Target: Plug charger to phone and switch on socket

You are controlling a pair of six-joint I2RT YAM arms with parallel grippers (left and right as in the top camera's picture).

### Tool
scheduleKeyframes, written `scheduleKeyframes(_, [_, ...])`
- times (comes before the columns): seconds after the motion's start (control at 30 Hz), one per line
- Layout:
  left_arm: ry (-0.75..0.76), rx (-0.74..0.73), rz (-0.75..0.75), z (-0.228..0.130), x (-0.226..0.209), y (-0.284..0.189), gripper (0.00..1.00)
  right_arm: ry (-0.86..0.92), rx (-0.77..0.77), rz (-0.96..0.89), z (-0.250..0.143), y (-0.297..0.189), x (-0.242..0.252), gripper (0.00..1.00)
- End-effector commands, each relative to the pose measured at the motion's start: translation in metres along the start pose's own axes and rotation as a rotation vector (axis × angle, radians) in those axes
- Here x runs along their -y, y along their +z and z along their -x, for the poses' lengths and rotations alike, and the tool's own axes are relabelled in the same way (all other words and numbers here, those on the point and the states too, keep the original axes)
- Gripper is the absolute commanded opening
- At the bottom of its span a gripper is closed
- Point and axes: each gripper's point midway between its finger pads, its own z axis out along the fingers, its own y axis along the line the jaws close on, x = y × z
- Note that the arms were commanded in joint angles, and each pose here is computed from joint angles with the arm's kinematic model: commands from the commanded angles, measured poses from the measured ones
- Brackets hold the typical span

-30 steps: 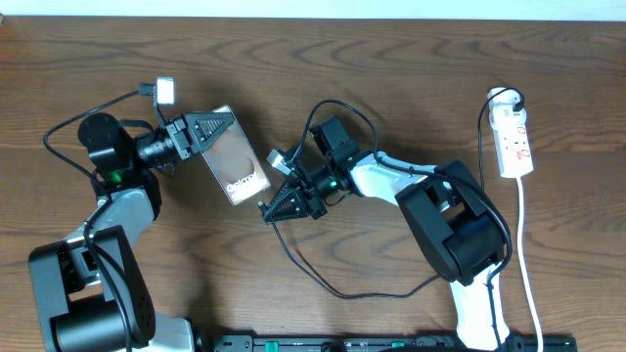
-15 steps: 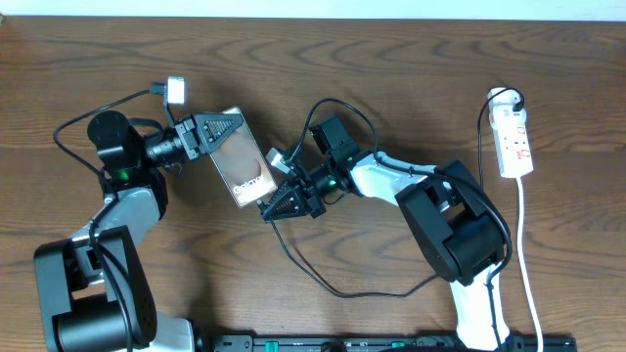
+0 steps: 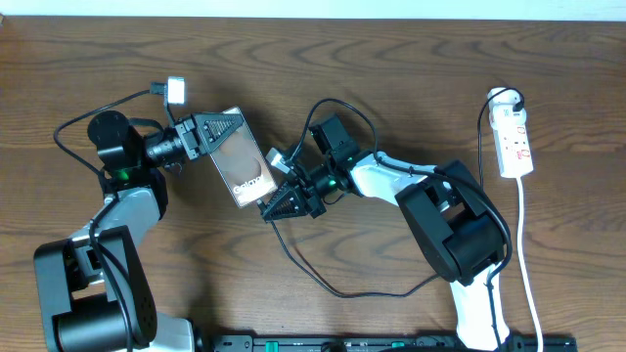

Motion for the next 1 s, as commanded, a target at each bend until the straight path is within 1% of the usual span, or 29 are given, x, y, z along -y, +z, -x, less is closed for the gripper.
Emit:
scheduleKeyframes(0.0, [0.031,-0.01,-0.017,0.0058,0.0109,0.0,0.07,0.011,-0.005,0.017,-0.0025,0.0039,-0.0024,0.01])
scheduleKeyframes(0.97, [0.032,-0.03,-0.031,0.0023,0.0132,-0.0002,0.08,0.013,0.0,0.007,-0.0018,0.0007,-0.0005,0.01])
